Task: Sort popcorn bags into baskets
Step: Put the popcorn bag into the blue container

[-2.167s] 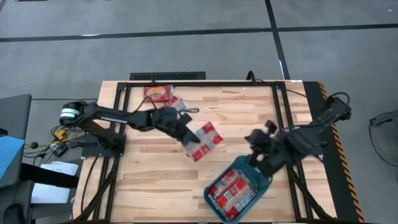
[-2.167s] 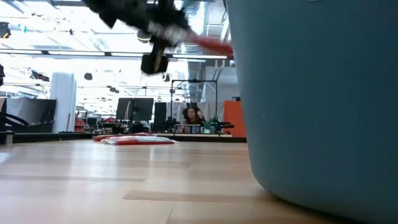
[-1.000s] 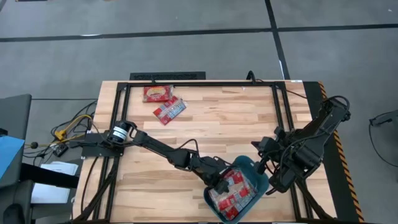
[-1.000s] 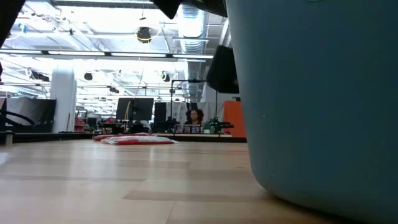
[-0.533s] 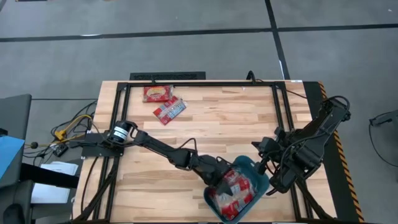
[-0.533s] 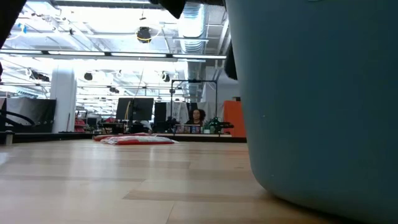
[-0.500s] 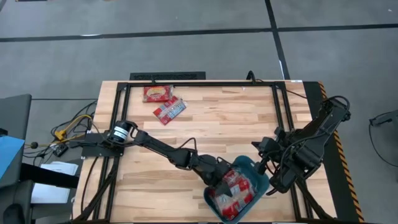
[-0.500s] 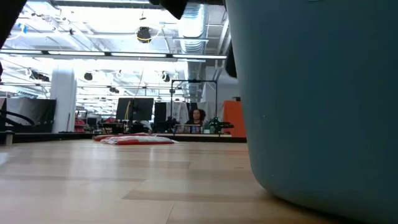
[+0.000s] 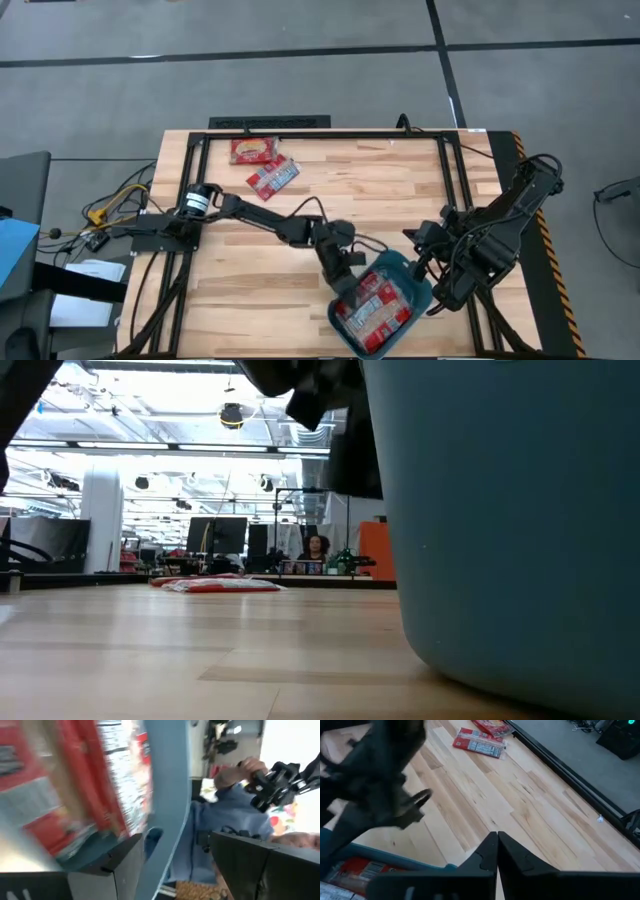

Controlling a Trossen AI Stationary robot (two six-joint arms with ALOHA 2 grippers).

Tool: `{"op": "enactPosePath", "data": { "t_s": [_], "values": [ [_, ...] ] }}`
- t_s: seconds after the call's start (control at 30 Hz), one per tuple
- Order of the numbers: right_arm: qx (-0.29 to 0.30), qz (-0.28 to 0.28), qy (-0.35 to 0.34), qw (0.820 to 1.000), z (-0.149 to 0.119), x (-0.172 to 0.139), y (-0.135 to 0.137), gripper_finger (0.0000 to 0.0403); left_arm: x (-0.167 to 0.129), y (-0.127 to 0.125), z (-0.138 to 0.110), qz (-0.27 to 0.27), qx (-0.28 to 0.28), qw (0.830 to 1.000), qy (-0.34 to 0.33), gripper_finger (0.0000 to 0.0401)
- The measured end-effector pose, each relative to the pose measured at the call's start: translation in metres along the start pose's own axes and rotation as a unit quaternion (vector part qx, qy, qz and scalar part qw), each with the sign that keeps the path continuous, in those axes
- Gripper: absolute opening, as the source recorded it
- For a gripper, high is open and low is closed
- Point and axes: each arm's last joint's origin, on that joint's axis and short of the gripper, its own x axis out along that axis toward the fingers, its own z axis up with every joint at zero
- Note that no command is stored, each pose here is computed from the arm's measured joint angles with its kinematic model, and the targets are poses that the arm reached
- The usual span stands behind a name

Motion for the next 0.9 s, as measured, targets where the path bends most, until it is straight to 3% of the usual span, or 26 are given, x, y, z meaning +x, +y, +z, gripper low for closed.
{"op": "enactPosePath", "data": {
  "t_s": [0.17,0.3,0.4,0.53,0.6,0.67,0.73,0.9],
  "values": [
    [-0.004,-0.001,0.000,1.000,0.000,0.000,0.000,0.0022,-0.032,0.008,0.002,0.075,0.000,0.997,0.015,0.0218],
    [-0.011,-0.008,0.002,1.000,-0.005,0.004,0.000,0.0020,-0.083,-0.007,-0.003,0.202,0.040,0.978,-0.021,0.0218],
    [-0.008,-0.014,0.000,1.000,-0.009,0.008,0.000,0.0027,-0.126,-0.023,-0.013,0.353,0.076,0.930,-0.075,0.0218],
    [0.004,-0.028,-0.014,1.000,-0.015,0.020,0.002,0.0035,-0.181,-0.049,-0.032,0.536,0.095,0.825,-0.154,0.0218],
    [0.009,-0.039,-0.020,0.999,-0.016,0.027,0.002,0.0034,-0.210,-0.057,-0.039,0.585,0.084,0.788,-0.172,0.0218],
    [0.018,-0.047,-0.024,0.998,-0.015,0.037,0.002,0.0030,-0.238,-0.060,-0.046,0.603,0.060,0.771,-0.194,0.0218],
    [0.020,-0.052,-0.023,0.998,-0.014,0.050,0.004,0.0025,-0.266,-0.060,-0.053,0.602,0.038,0.767,-0.221,0.0218],
    [0.014,-0.056,-0.035,0.998,0.000,0.078,0.006,0.0019,-0.322,-0.030,-0.081,0.619,-0.022,0.737,-0.270,0.0218]
  ]
}}
